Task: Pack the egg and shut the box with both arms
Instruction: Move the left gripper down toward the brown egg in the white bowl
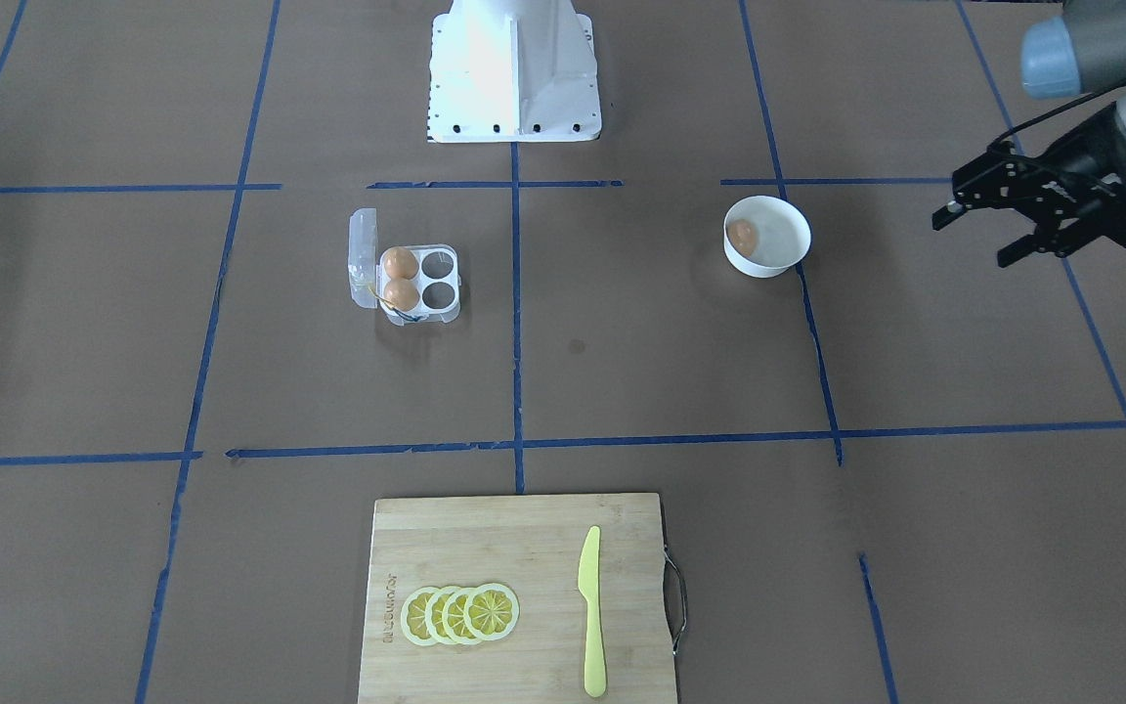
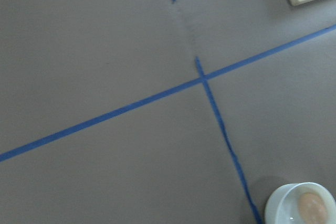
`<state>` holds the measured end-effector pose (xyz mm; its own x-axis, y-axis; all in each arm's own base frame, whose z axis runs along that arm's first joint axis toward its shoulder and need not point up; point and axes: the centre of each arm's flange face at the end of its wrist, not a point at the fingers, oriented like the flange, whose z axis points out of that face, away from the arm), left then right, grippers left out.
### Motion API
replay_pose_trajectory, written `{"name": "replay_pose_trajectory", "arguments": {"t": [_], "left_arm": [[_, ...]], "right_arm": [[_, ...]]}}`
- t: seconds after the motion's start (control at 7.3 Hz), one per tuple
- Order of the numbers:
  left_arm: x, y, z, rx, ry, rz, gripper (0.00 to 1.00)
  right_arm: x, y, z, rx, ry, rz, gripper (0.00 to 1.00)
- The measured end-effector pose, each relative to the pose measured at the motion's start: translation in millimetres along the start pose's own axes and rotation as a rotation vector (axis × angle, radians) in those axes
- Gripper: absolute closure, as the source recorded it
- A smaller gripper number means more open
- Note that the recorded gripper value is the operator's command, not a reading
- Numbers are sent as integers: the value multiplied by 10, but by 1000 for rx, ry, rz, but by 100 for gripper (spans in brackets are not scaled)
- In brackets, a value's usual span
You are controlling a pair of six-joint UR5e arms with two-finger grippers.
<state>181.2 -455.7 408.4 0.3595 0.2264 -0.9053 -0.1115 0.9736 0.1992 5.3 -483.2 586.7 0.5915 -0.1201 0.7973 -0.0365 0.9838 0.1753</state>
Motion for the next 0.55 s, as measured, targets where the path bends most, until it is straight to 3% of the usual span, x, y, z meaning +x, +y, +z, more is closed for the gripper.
{"name": "replay_pose_trajectory", "arguments": {"t": [0.27, 0.55], "left_arm": [[562, 335, 625, -68, 55, -172, 6], [452, 526, 925, -63, 21, -238, 6]], "right_arm": [[-3, 13, 12, 2, -4, -5, 0], [6, 18, 21, 0, -5, -3, 0]]}}
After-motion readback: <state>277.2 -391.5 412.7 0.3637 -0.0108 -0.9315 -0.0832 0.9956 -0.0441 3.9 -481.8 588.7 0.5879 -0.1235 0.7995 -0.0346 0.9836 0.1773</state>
